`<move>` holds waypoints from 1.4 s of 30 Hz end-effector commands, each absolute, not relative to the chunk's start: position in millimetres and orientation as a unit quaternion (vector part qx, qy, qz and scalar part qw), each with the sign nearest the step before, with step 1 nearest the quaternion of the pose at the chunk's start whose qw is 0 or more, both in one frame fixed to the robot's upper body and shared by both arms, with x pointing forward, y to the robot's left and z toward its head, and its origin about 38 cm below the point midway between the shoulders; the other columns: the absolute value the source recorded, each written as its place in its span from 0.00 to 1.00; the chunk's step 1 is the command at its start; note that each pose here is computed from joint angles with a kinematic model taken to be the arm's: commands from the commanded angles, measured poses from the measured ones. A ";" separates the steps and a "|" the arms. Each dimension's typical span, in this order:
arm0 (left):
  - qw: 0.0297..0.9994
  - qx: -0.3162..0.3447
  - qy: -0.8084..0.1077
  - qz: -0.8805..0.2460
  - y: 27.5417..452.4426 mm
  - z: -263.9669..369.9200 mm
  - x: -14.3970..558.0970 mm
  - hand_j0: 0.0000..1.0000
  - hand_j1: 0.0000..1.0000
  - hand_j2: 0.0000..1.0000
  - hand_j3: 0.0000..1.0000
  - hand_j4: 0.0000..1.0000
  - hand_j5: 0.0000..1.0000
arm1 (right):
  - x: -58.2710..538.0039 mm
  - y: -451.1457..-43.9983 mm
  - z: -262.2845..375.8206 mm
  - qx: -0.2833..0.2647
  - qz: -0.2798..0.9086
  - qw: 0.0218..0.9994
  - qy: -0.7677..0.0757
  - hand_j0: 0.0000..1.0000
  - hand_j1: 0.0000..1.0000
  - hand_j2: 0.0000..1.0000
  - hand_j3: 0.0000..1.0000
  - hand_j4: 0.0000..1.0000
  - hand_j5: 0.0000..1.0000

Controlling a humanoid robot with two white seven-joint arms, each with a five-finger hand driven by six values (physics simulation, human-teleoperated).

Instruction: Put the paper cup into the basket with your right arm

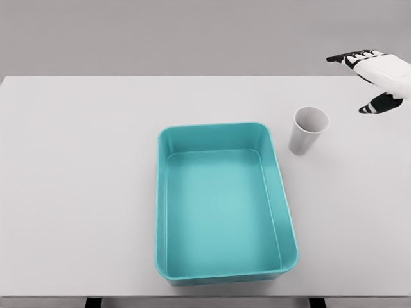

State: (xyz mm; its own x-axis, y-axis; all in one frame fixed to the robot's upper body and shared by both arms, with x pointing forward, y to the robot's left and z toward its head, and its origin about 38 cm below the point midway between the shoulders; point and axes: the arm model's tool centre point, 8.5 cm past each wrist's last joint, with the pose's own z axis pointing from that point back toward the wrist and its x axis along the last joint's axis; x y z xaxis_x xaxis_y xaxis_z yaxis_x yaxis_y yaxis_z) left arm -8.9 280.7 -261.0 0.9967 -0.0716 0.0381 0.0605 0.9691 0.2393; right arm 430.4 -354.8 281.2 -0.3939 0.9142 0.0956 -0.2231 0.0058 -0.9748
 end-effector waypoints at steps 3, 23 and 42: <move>0.992 0.120 -0.023 -0.033 280.8 -261.0 -8.9 1.00 1.00 1.00 1.00 1.00 1.00 | 429.0 -353.3 281.2 -0.311 0.638 0.449 -0.544 1.00 1.00 1.00 1.00 1.00 1.00; 0.992 0.120 -0.023 -0.033 280.8 -261.0 -8.9 1.00 1.00 1.00 1.00 1.00 1.00 | 456.3 -419.1 206.0 -0.012 0.461 0.635 -0.620 1.00 1.00 1.00 1.00 1.00 1.00; 0.992 0.120 -0.023 -0.033 280.8 -261.0 -8.9 1.00 1.00 1.00 1.00 1.00 1.00 | 467.7 -421.4 158.5 0.009 0.408 0.678 -0.611 1.00 1.00 1.00 1.00 1.00 1.00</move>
State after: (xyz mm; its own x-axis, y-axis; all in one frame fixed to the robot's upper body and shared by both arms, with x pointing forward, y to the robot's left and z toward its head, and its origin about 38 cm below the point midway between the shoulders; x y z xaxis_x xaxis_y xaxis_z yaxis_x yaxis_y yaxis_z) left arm -8.9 280.7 -261.0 0.9967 -0.0716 0.0381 0.0604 0.9691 0.2393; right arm 466.9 -423.8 162.0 -0.0858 0.5500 0.8307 -0.5619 0.6618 -0.4962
